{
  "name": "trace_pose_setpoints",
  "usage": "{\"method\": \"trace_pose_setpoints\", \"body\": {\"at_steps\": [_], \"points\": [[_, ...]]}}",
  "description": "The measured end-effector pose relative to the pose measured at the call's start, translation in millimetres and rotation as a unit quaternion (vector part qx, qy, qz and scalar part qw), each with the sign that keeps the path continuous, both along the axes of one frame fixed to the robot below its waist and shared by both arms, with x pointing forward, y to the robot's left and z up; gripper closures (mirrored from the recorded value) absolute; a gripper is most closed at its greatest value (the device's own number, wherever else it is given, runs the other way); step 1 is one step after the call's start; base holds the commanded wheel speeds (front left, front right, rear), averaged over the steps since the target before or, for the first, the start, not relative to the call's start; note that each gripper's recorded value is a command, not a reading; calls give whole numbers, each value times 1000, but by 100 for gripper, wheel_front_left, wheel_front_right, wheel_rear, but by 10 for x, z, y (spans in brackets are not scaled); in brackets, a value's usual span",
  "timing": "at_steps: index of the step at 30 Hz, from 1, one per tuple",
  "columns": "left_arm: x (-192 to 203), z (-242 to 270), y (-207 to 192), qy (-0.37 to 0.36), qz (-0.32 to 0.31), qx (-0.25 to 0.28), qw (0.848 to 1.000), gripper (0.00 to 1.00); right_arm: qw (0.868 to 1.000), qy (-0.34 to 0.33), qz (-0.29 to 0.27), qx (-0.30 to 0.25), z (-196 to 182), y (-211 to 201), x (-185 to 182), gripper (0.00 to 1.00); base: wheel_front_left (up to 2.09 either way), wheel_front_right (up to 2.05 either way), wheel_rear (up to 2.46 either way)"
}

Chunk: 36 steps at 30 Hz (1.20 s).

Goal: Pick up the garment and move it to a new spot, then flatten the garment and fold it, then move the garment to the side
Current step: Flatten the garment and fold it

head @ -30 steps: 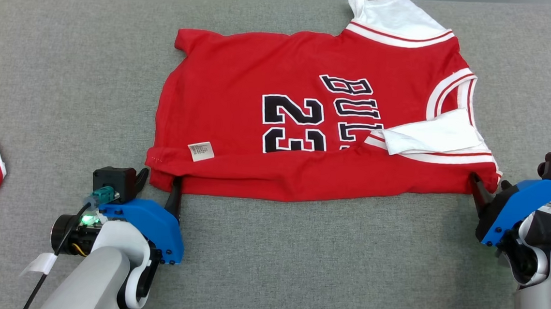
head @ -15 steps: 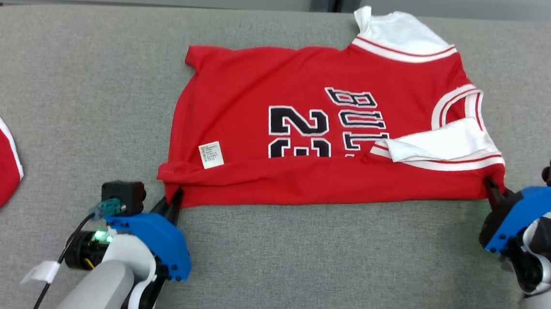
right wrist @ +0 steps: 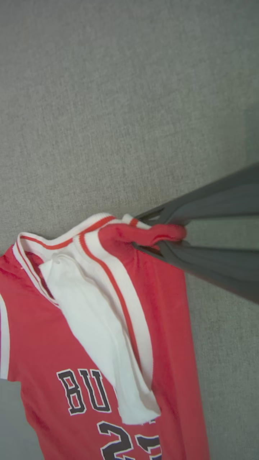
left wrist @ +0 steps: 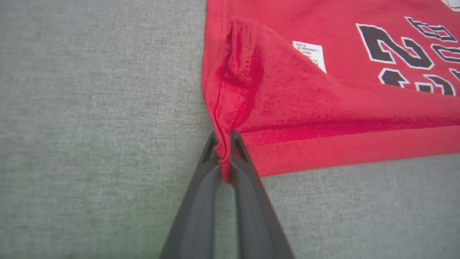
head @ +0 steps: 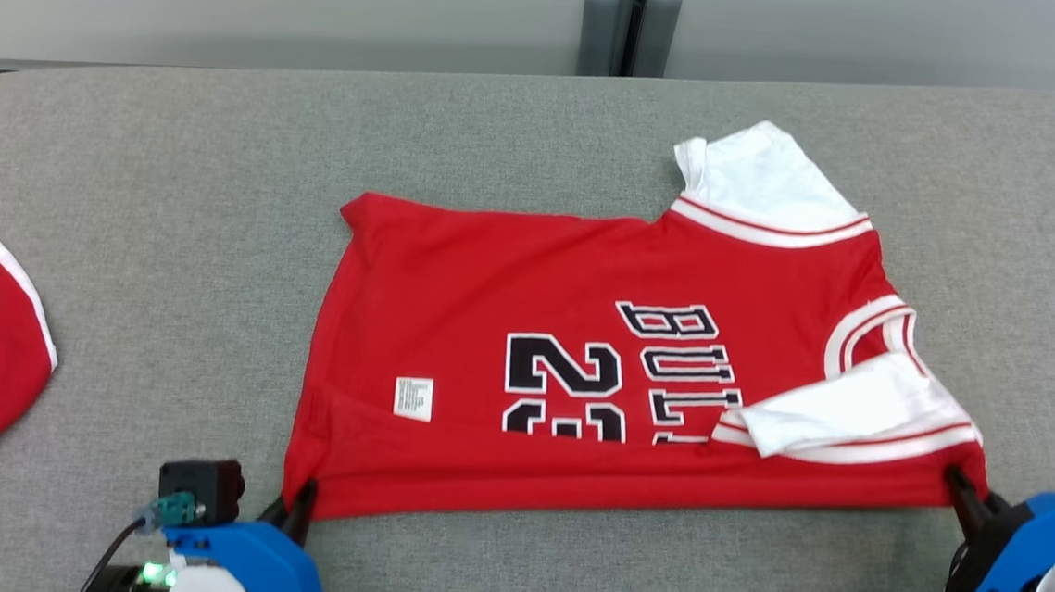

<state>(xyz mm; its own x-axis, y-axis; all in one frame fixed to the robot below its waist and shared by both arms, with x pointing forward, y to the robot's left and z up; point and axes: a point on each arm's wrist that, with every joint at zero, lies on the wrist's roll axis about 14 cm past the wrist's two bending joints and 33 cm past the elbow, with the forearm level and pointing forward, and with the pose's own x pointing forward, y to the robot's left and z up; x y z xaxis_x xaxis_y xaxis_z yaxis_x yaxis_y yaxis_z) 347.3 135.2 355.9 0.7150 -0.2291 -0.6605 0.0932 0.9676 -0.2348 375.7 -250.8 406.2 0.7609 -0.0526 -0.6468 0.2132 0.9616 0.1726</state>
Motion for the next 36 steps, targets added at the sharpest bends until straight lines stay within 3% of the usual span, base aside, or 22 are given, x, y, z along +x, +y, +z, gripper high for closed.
{"method": "trace_pose_setpoints", "body": {"at_steps": [2,3,4,5,11,15,22,25,28,36], "points": [[-90,-14,2,11,4,-2,1000,100,1000,8,-2,3,-30,-2,-99,100,0,0,0],[-135,-26,-6,18,7,-7,1000,75,1000,11,-3,8,-42,5,-131,56,0,0,0],[-167,-30,-11,22,11,-10,1000,25,1000,11,-4,15,-50,16,-151,0,0,0,0],[-194,-37,-9,24,13,-9,1000,0,1000,11,-4,18,-57,22,-165,0,0,0,0],[-275,-23,-12,39,16,-8,999,0,1000,6,0,17,-27,46,-165,0,0,0,0],[-163,149,36,14,9,-5,1000,0,1000,-25,14,-7,211,59,-7,0,0,0,0],[433,656,45,-53,-55,13,997,0,994,-76,65,-42,726,209,450,0,0,0,0],[710,806,-60,-60,-113,11,992,0,991,-86,92,-52,891,281,700,0,0,0,0],[1009,864,3,-54,-152,44,986,0,987,-94,115,-63,1027,330,970,0,0,0,0],[1563,711,26,-15,-174,66,982,0,982,-86,157,-68,1003,492,1541,0,0,0,0]]}}
